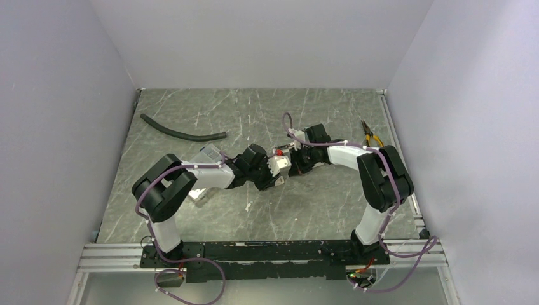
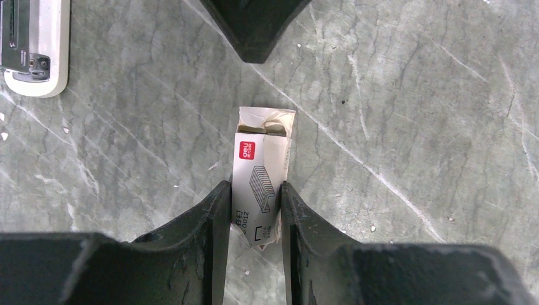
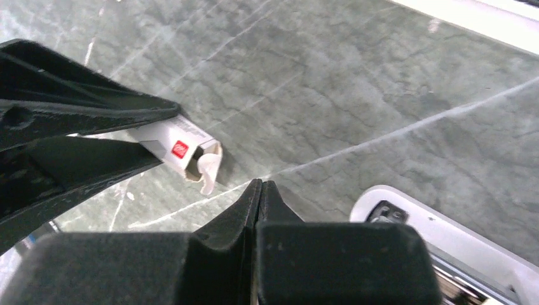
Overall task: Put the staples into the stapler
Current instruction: Open the staple box at the center of the board.
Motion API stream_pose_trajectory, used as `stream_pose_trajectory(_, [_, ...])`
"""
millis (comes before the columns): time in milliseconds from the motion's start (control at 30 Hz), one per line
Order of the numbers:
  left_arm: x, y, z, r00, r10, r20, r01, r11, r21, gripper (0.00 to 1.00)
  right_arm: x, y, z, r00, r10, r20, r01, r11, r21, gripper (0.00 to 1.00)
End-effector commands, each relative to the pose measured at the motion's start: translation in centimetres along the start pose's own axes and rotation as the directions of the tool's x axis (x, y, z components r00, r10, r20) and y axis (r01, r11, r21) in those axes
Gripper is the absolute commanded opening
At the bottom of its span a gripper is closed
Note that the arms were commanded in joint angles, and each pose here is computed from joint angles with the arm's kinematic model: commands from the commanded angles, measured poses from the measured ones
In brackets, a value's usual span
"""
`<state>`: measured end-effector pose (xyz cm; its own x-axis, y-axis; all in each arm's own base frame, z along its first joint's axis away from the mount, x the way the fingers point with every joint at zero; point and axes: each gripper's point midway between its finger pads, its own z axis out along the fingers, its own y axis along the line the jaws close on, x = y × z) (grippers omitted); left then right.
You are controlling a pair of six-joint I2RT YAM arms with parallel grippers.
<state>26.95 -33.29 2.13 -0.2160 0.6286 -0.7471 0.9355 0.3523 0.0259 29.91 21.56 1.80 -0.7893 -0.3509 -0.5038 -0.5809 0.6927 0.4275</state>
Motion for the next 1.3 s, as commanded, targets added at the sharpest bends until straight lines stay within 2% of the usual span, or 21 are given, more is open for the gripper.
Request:
stream_pose_trajectory(0, [3.1, -0.7, -0.6, 0.992, -0.014, -0.122, 0.015, 1.0, 0.008, 0.3, -1.0, 2.6, -1.0, 0.998, -0.042, 0.051, 0.049, 0.991, -0.123, 0.05])
stream_pose_trajectory(67, [3.1, -0.7, -0.5, 0.992, -0.019, -0.122, 0.02, 1.0, 0.009, 0.31, -1.2, 3.3, -1.1, 0.997, -0.042, 0.061, 0.052, 0.985, -0.164, 0.23])
stream_pose_trajectory(133, [3.2, -0.8, -0.4, 0.992, -0.023, -0.123, 0.025, 1.0, 0.013, 0.31, -1.1, 3.4, -0.8, 0.998, -0.036, 0.054, 0.045, 0.984, -0.172, 0.32])
stream_pose_trajectory(200, [3.3, -0.8, -0.3, 0.992, -0.026, -0.125, 0.028, 1.0, 0.014, 0.31, -0.8, 3.4, -0.4, 0.999, -0.023, 0.039, 0.03, 0.983, -0.183, 0.35])
stream_pose_trajectory(367, [3.3, -0.8, -0.2, 0.992, -0.03, -0.125, 0.032, 0.999, 0.014, 0.3, -0.2, 3.4, 0.8, 1.0, -0.018, 0.008, 0.019, 0.982, -0.189, 0.36])
stream_pose_trajectory(667, [3.1, -0.9, -0.2, 0.992, -0.033, -0.124, 0.036, 0.999, 0.019, 0.3, 0.7, 3.6, 1.9, 0.999, -0.032, -0.032, 0.026, 0.984, -0.179, 0.32])
stream_pose_trajectory(1100, [3.9, -1.0, -0.2, 0.99, -0.025, -0.138, 0.028, 0.999, 0.019, 0.3, 0.4, 3.0, 1.6, 0.998, -0.059, -0.017, 0.056, 0.989, -0.137, 0.02])
stream_pose_trajectory(1267, [4.2, -0.9, -0.3, 0.989, -0.005, -0.146, 0.008, 1.0, 0.017, 0.29, 0.1, 2.6, 1.0, 0.998, -0.067, -0.001, 0.066, 0.989, -0.13, 0.0])
